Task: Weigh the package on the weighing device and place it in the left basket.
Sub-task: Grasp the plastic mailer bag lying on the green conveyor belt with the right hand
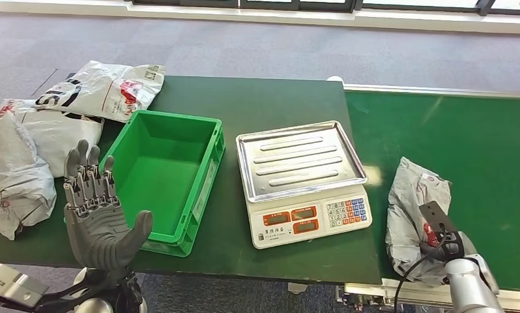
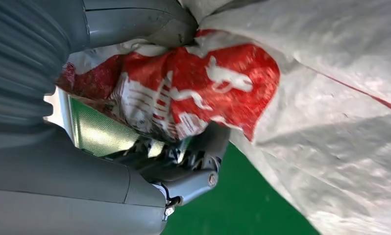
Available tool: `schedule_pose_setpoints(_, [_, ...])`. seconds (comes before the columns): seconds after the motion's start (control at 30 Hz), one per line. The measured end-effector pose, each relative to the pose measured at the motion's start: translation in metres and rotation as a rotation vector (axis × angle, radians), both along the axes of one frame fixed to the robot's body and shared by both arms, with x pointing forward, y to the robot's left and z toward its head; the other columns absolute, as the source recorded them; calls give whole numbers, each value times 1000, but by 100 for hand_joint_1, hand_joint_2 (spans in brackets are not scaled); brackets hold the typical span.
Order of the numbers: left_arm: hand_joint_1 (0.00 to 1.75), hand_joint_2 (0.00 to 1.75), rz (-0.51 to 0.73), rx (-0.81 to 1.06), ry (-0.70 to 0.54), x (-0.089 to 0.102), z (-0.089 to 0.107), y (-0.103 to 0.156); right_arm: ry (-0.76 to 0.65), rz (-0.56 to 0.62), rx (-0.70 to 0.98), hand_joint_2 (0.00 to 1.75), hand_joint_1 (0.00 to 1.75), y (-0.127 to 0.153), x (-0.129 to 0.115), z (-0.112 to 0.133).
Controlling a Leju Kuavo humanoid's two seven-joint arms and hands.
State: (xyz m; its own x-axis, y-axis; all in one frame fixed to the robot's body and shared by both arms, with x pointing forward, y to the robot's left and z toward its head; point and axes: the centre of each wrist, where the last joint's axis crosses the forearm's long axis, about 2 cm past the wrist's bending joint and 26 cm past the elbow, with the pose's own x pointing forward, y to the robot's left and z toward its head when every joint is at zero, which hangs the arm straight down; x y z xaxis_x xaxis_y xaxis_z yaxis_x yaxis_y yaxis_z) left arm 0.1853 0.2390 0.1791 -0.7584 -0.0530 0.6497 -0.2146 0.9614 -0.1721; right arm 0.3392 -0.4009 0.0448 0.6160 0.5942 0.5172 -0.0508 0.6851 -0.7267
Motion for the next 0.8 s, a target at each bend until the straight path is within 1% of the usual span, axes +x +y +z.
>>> schedule_pose_setpoints(0.1, [0, 175, 16, -4, 5, -2, 0, 0, -72, -26, -23, 175, 175, 4, -3, 1])
schedule_pose_setpoints(0.3, [0, 175, 27, -7, 7, -3, 0, 0, -135, -56, -41, 175, 175, 6, -11, 3])
schedule_pose_setpoints(0.37, [0, 175, 37, -9, 7, -3, 0, 1, -216, -89, -68, 175, 175, 6, -14, 6])
schedule_pose_setpoints(0.47, [0, 175, 51, -11, 6, -3, 1, 1, -363, -150, -102, 175, 175, 5, -15, 18])
schedule_pose_setpoints(0.53, [0, 175, 58, -12, 4, -4, 1, 2, -437, -170, -102, 175, 175, 5, -15, 27])
schedule_pose_setpoints(0.67, [0, 175, 64, -12, 3, -4, 2, 2, -515, -186, -110, 175, 175, 5, -17, 40])
schedule_pose_setpoints(0.8, [0, 175, 66, -12, 3, -4, 2, 2, -592, -194, -119, 175, 175, 5, -19, 46])
